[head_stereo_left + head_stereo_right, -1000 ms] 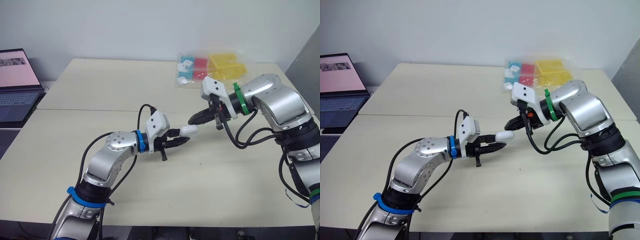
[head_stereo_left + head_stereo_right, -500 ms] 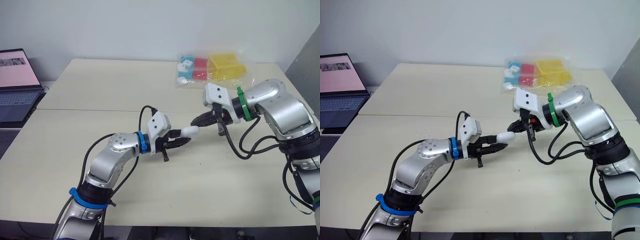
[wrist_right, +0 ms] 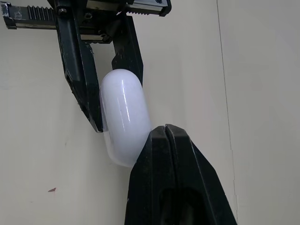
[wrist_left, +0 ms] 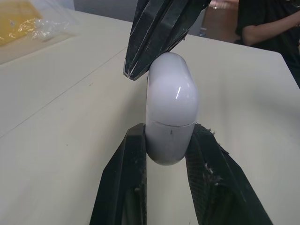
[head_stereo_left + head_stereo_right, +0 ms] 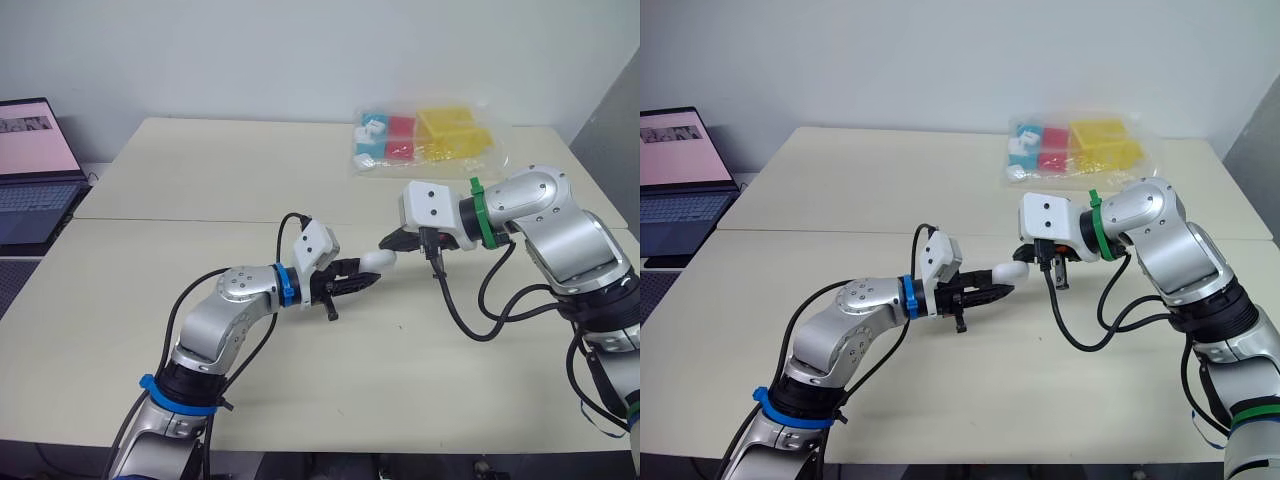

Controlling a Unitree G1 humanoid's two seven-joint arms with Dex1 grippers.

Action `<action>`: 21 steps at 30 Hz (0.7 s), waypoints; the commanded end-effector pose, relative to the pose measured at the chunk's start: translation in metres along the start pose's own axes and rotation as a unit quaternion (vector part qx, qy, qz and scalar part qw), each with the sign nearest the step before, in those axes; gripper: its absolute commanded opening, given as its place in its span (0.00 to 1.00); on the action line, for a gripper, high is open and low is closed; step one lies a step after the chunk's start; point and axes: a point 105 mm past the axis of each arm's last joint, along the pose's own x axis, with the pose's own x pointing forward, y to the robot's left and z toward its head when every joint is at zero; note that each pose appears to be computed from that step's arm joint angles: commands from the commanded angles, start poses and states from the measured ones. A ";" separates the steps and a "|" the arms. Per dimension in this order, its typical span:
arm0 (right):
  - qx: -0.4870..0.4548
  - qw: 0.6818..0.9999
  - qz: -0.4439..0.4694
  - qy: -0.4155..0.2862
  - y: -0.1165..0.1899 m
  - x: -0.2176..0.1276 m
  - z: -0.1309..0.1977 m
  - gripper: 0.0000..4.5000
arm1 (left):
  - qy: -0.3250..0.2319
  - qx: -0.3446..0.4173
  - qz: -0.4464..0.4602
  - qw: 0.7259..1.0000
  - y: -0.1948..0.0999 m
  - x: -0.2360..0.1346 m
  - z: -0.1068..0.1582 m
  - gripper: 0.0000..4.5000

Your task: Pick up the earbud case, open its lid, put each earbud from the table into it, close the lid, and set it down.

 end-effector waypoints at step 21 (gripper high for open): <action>0.079 0.995 0.064 0.018 0.080 -0.054 -0.030 0.00 | 0.147 -0.322 -0.062 0.933 -0.029 0.023 -0.059 0.17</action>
